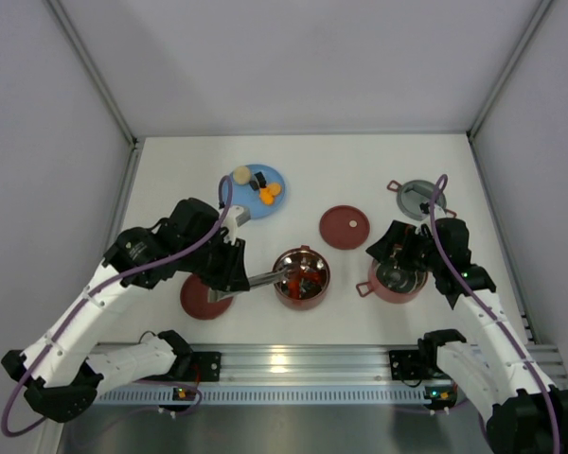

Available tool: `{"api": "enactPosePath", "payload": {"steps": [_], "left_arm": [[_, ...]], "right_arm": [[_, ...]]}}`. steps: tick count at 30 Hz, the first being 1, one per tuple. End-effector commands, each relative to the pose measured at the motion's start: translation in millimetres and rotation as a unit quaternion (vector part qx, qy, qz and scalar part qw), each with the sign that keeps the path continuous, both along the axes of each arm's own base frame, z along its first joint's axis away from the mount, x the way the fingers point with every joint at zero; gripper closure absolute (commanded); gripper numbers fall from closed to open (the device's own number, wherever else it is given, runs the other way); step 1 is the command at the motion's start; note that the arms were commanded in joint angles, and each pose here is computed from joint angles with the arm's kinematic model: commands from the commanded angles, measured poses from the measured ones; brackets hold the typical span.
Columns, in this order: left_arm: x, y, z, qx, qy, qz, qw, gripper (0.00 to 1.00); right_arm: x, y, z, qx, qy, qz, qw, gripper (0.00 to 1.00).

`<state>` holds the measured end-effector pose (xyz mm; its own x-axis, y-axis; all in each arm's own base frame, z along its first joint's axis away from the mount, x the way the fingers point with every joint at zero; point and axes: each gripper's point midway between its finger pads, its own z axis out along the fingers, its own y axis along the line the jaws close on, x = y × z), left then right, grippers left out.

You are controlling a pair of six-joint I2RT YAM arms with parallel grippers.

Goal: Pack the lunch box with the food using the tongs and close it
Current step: Place the fake food in the packing box.

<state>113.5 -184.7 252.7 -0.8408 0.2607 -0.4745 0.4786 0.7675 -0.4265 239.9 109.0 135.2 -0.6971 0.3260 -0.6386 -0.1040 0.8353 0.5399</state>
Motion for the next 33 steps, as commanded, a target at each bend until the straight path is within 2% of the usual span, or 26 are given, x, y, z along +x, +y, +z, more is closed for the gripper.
{"api": "enactPosePath", "payload": {"steps": [1,15,23,30,33], "left_arm": [[7,-10,10,-0.021,-0.023,-0.013,0.999,0.69],[10,-11,13,-0.020,-0.030,-0.016,0.999,0.62],[18,-12,25,-0.024,-0.049,-0.002,0.999,0.64],[57,-1,56,0.000,-0.118,0.079,0.990,0.63],[88,4,53,0.048,-0.139,0.129,0.981,0.61]], "right_arm": [[6,-4,16,-0.005,-0.026,-0.004,1.000,0.01],[6,-4,15,-0.005,-0.026,-0.006,1.000,0.00],[5,-4,16,-0.005,-0.027,-0.005,1.000,0.00],[4,-3,17,-0.003,-0.029,-0.002,1.000,0.01],[4,-2,18,-0.001,-0.030,0.000,1.000,0.01]]}}
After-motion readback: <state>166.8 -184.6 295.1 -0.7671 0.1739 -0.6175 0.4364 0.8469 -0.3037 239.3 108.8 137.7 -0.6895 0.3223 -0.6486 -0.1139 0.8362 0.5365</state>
